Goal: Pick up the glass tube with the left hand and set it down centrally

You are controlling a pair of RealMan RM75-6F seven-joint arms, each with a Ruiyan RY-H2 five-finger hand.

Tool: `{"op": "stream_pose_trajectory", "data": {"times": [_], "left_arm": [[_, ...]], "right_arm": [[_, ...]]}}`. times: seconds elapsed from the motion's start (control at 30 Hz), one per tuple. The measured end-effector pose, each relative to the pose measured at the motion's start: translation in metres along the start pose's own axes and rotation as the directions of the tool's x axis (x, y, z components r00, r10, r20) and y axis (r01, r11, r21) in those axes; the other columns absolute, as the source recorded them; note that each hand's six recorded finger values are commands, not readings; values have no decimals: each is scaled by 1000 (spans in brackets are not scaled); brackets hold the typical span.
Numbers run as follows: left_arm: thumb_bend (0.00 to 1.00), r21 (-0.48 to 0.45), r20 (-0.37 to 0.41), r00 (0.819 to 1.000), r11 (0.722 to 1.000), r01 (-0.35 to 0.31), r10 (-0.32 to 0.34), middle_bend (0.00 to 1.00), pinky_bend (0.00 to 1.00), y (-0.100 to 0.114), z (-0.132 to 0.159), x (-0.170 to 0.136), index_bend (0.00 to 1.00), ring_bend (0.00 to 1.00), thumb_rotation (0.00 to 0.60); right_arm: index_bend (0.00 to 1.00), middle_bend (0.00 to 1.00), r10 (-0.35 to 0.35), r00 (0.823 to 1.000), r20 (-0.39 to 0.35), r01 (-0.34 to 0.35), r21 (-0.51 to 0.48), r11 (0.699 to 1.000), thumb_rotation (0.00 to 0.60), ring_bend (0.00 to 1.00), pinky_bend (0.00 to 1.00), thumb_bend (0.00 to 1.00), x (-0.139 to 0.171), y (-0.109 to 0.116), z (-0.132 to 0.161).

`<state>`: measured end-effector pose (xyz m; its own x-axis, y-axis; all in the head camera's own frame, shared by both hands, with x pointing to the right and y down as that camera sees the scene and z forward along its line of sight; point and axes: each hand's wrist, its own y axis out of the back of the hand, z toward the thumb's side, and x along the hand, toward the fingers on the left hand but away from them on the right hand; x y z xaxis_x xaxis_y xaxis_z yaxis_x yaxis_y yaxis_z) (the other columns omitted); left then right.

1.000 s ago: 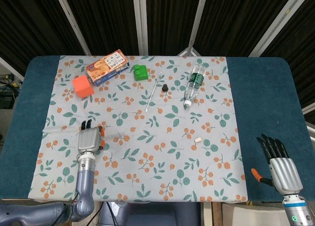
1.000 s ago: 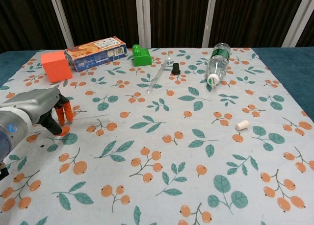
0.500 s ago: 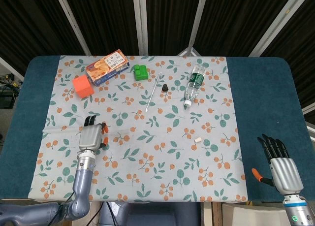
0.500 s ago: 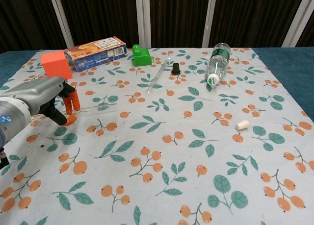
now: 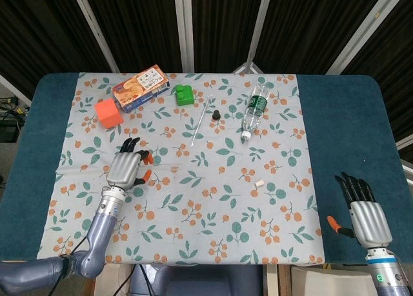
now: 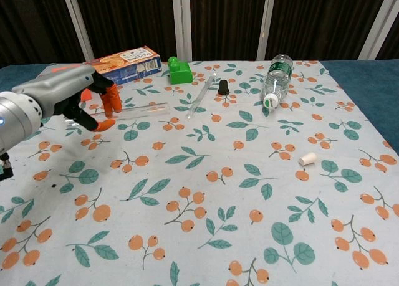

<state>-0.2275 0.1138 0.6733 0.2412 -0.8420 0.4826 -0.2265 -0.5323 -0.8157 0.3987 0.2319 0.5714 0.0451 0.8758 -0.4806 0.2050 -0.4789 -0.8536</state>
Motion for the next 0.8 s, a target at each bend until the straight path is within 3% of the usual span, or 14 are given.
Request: {"op": "stream_pose_trajectory", "data": {"times": [0.13,0.4,0.8], "left_arm": [[679,-27,32,999,1000,-12,13,497,0,11,7,9,533,78,600],[679,-65,94,995,998,-21,27,498,0,26,26,20,533,78,600],[679,-84,133,990,996,-30,41,497,0,37,38,17,533,78,600]], "right_arm": [[116,47,9,1000,8,-9,4,1000,600,0,0,298,-13,-4,5],[339,153,51,999,-1,-51,26,998,600,44,0,297,-50,-17,26],[384,175,144,983,-111,-127,146,981,600,59,0,298,-105,-49,59]]}}
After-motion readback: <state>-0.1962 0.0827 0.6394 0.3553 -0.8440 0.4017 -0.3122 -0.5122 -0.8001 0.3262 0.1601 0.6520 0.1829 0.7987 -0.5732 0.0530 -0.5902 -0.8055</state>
